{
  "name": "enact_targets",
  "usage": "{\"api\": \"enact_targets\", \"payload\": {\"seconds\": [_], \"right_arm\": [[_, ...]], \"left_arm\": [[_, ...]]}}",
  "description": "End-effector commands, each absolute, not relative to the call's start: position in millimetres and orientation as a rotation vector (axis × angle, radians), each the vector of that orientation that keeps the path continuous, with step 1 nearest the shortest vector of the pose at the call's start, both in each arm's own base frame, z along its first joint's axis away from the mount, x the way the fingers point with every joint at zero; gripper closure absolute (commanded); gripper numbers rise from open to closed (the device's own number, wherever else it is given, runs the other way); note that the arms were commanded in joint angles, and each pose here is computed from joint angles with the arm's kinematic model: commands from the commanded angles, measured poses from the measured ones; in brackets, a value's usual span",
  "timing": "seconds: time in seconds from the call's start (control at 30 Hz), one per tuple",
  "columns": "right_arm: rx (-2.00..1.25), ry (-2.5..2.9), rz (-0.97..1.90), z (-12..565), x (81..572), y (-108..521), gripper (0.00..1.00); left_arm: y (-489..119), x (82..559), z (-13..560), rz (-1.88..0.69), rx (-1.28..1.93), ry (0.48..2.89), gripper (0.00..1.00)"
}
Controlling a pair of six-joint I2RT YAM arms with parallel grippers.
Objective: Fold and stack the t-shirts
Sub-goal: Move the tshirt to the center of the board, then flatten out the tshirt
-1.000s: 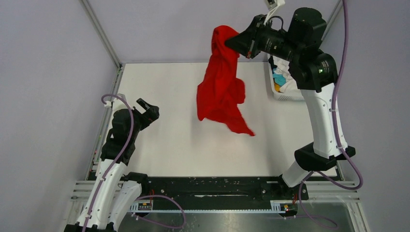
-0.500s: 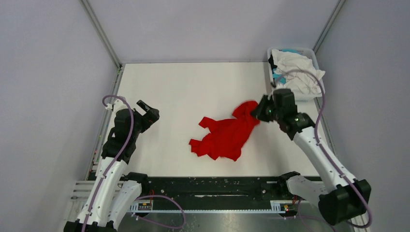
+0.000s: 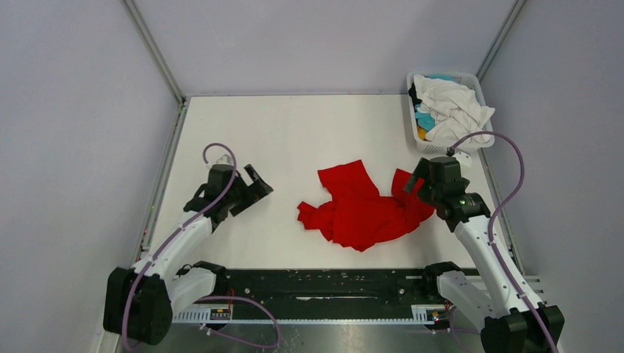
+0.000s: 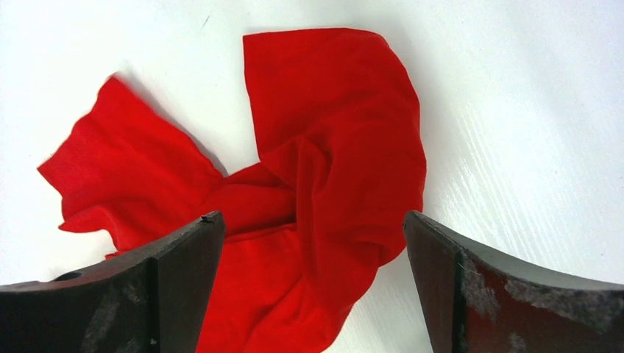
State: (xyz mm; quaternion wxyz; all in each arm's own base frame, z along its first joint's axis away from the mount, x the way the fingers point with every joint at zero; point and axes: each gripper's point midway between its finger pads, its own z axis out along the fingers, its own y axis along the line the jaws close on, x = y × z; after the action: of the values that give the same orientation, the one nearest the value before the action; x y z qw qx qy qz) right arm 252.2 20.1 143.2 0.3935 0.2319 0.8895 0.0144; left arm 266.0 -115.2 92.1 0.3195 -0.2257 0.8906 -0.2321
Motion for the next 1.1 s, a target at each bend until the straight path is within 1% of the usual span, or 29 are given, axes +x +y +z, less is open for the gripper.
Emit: {"api": "enact_targets", "payload": {"seconds": [0.0, 0.1, 0.23, 0.33, 0.4, 0.5, 0.57, 0.67, 0.7, 0.73, 0.77, 0.9, 0.93, 1.07], "right_arm": [[0.485, 2.294, -0.006, 142.0, 246.0, 19.1, 0.01], [0.463, 2.312, 0.007, 134.5, 244.2, 22.0, 0.01], [0.340, 2.296, 0.202, 139.4, 262.0, 53.5, 0.01], [0.290, 2.321, 0.311, 138.1, 270.0, 73.0, 0.01], [0.323, 2.342, 0.253, 129.7, 271.2, 65.5, 0.01], [0.442, 2.358, 0.048, 119.4, 267.2, 35.7, 0.01], [0.494, 2.364, -0.037, 116.7, 262.8, 23.7, 0.01], [0.576, 2.340, -0.118, 113.5, 258.6, 10.3, 0.00], [0.592, 2.326, -0.142, 114.4, 259.3, 5.9, 0.01], [0.600, 2.312, -0.156, 116.3, 262.0, 3.4, 0.01], [0.600, 2.306, -0.160, 117.7, 265.0, 2.5, 0.00], [0.577, 2.357, -0.146, 114.4, 279.6, 9.0, 0.00], [0.566, 2.381, -0.141, 111.0, 283.0, 12.1, 0.01], [0.524, 2.474, -0.151, 100.3, 292.9, 19.0, 0.01]], "left_arm": [[-171.1, 279.1, 101.6, -0.793, -0.415, 2.349, 0.02], [-207.3, 279.4, 94.4, -0.854, -0.298, 2.409, 0.05], [-245.7, 273.6, 75.3, -0.884, -0.164, 2.516, 0.10], [-258.8, 268.3, 59.6, -0.879, -0.136, 2.575, 0.17], [-262.4, 263.9, 46.3, -0.854, -0.130, 2.614, 0.22], [-271.2, 259.5, 34.5, -0.843, -0.091, 2.661, 0.33], [-278.6, 255.2, 30.2, -0.848, -0.057, 2.689, 0.43], [-288.2, 245.8, 24.3, -0.845, -0.003, 2.716, 0.64], [-289.9, 243.0, 22.7, -0.839, 0.011, 2.721, 0.78], [-290.3, 241.9, 22.6, -0.837, 0.016, 2.720, 0.95], [-288.4, 240.2, 22.1, -0.831, 0.014, 2.723, 1.00], [-264.5, 242.7, 31.7, -0.711, -0.039, 2.654, 1.00], [-255.2, 245.2, 41.8, -0.674, -0.058, 2.614, 1.00], [-205.6, 245.5, 57.3, -0.443, -0.156, 2.520, 1.00]]}}
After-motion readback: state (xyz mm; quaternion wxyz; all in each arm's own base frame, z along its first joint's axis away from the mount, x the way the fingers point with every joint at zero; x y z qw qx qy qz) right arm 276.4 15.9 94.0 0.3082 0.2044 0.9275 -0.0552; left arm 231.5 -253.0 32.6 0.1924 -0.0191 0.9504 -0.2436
